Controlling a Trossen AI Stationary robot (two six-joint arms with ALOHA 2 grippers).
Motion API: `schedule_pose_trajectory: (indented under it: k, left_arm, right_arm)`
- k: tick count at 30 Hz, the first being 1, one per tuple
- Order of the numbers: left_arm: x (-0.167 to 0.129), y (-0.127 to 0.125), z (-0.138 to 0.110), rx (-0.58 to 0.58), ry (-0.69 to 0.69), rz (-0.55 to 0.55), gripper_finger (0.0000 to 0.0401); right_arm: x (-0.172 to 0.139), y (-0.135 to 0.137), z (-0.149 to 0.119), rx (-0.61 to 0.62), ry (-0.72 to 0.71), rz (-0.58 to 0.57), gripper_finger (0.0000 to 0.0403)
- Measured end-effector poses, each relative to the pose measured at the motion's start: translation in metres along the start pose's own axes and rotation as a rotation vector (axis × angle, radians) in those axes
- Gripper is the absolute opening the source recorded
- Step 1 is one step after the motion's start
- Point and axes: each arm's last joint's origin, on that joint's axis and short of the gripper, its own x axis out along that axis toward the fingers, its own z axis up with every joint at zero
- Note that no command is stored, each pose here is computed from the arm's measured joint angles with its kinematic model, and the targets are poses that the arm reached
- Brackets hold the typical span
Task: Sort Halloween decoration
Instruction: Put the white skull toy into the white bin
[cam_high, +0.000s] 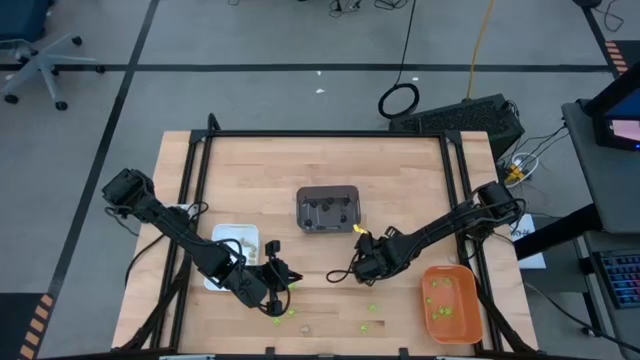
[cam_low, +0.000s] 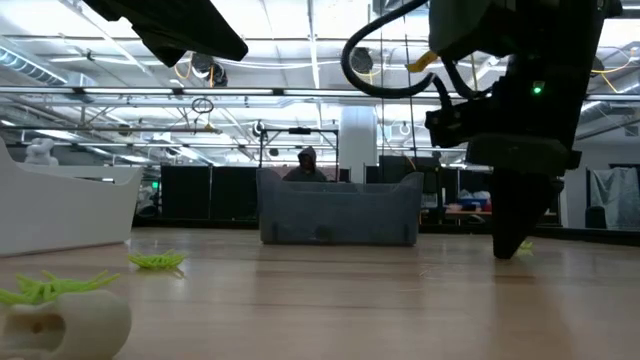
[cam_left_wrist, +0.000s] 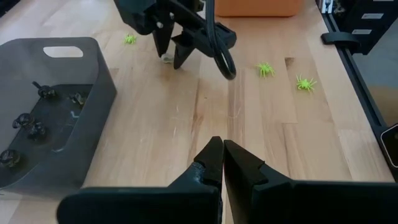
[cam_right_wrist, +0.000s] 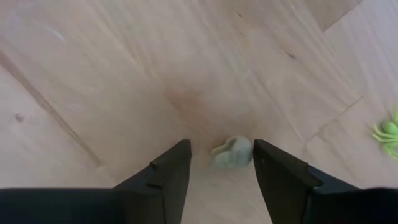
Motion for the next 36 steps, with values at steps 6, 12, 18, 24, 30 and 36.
schedule_pose_trajectory:
  k: [6,12,18,24,30,36]
  left_arm:
    - [0.000,0.000,0.000,-0.001,-0.002,0.001,0.0013]
    - [0.000,0.000,0.000,-0.001,-0.004,0.003,0.0013]
    - [0.000,0.000,0.000,-0.001,-0.004,0.003,0.0013]
    - [0.000,0.000,0.000,-0.001,-0.004,0.003,0.0013]
    - [0.000,0.000,0.000,0.000,-0.004,0.003,0.0013]
    - [0.001,0.001,-0.002,0.001,-0.005,0.013,0.0013]
  right_arm:
    - [0.002,0.000,-0.001,-0.010,0.027,0.009,0.0111]
    - [0.003,0.001,-0.002,-0.039,0.046,0.019,0.0042]
    - [0.002,0.004,-0.004,-0.092,0.029,0.032,0.0014]
    - [-0.007,0.014,-0.005,-0.156,-0.025,0.045,0.0014]
    - [-0.023,0.036,-0.004,-0.258,-0.123,0.127,0.0015]
    - [-0.037,0.065,-0.004,-0.416,-0.384,0.292,0.0012]
